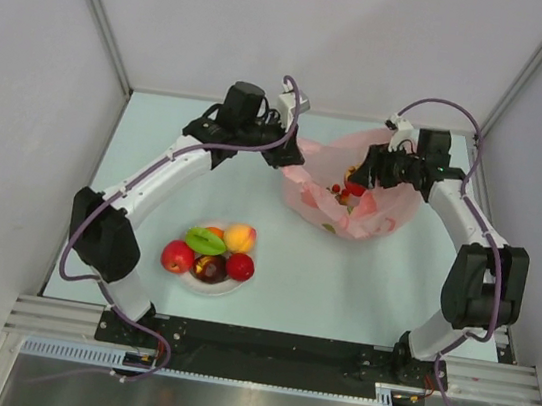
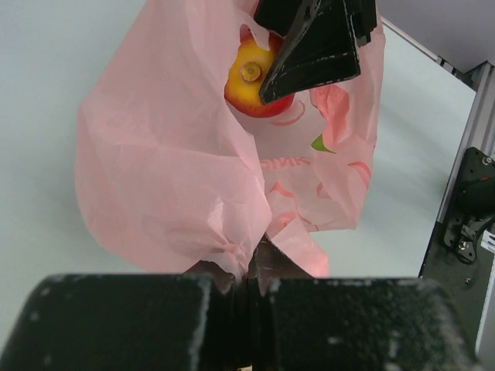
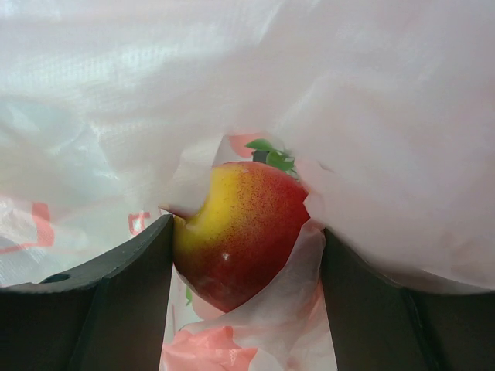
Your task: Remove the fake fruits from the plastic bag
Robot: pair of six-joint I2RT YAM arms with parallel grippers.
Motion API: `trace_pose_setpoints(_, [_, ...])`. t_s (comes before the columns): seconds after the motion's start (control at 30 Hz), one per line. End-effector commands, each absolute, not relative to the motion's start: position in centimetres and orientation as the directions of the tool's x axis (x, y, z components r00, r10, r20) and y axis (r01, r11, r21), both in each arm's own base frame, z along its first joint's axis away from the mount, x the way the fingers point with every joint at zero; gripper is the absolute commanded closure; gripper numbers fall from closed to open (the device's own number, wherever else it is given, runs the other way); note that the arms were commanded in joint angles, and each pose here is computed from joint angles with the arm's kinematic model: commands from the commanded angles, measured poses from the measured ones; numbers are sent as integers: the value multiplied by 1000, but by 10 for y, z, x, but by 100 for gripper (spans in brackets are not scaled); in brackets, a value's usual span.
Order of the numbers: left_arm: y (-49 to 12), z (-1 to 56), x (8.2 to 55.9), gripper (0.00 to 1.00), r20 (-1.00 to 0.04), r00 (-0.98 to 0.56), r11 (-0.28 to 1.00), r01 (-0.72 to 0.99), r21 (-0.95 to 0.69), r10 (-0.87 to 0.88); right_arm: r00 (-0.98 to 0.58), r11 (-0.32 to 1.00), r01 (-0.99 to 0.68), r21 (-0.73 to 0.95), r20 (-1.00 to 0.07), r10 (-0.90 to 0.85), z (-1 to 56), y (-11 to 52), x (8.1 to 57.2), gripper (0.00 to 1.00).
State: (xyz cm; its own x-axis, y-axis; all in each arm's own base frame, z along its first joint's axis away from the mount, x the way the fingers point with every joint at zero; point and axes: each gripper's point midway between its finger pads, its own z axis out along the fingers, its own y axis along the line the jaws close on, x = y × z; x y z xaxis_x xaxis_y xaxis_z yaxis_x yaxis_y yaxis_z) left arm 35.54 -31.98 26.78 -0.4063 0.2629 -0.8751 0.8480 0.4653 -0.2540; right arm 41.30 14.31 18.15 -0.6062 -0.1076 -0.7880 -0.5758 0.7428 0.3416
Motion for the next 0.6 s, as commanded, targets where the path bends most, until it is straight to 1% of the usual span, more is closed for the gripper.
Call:
trace_pose_setpoints(0.0, [-327, 283, 366, 100, -898, -373, 470, 851, -232, 232, -609, 689, -629, 361, -779, -148, 165, 171, 419, 37])
trace_pose_setpoints(0.07, [-327, 276, 367, 100, -892, -382, 478, 847, -234, 240, -619, 674, -636, 376, -770, -154, 154, 183, 421, 36])
trace_pose_setpoints(0.13, [-325, 262, 370, 100, -879, -403, 503, 831, -236, 254, -658, 665, -628, 405, -732, -176, 128, 193, 419, 36])
trace_pose_setpoints(0.2, [-321, 249, 374, 100, -867, -420, 539, 811, -226, 268, -691, 684, -606, 406, -694, -201, 104, 194, 419, 36])
trace_pose_setpoints(0.3, [-319, 222, 374, 100, -839, -458, 575, 786, -227, 295, -716, 698, -590, 406, -662, -221, 89, 194, 415, 34])
trace_pose_setpoints(0.33, [-318, 213, 375, 100, -830, -468, 595, 773, -217, 305, -722, 704, -582, 407, -656, -218, 88, 194, 415, 26])
trace_pose_setpoints(0.4, [-318, 204, 375, 100, -818, -479, 609, 764, -212, 317, -727, 725, -565, 393, -652, -213, 92, 185, 415, 16])
trace_pose_setpoints(0.47, [-317, 197, 373, 100, -805, -491, 624, 754, -203, 332, -701, 737, -570, 364, -684, -203, 119, 171, 416, 1])
trace_pose_setpoints(0.5, [-316, 196, 373, 100, -803, -493, 629, 751, -198, 335, -689, 738, -578, 349, -694, -211, 130, 166, 416, 0])
trace_pose_setpoints(0.53, [-313, 193, 373, 100, -798, -497, 642, 743, -188, 341, -701, 744, -572, 346, -677, -224, 144, 160, 404, 0])
trace_pose_setpoints(0.57, [-310, 193, 373, 100, -797, -497, 650, 738, -182, 341, -661, 736, -608, 298, -703, -261, 160, 155, 405, 0])
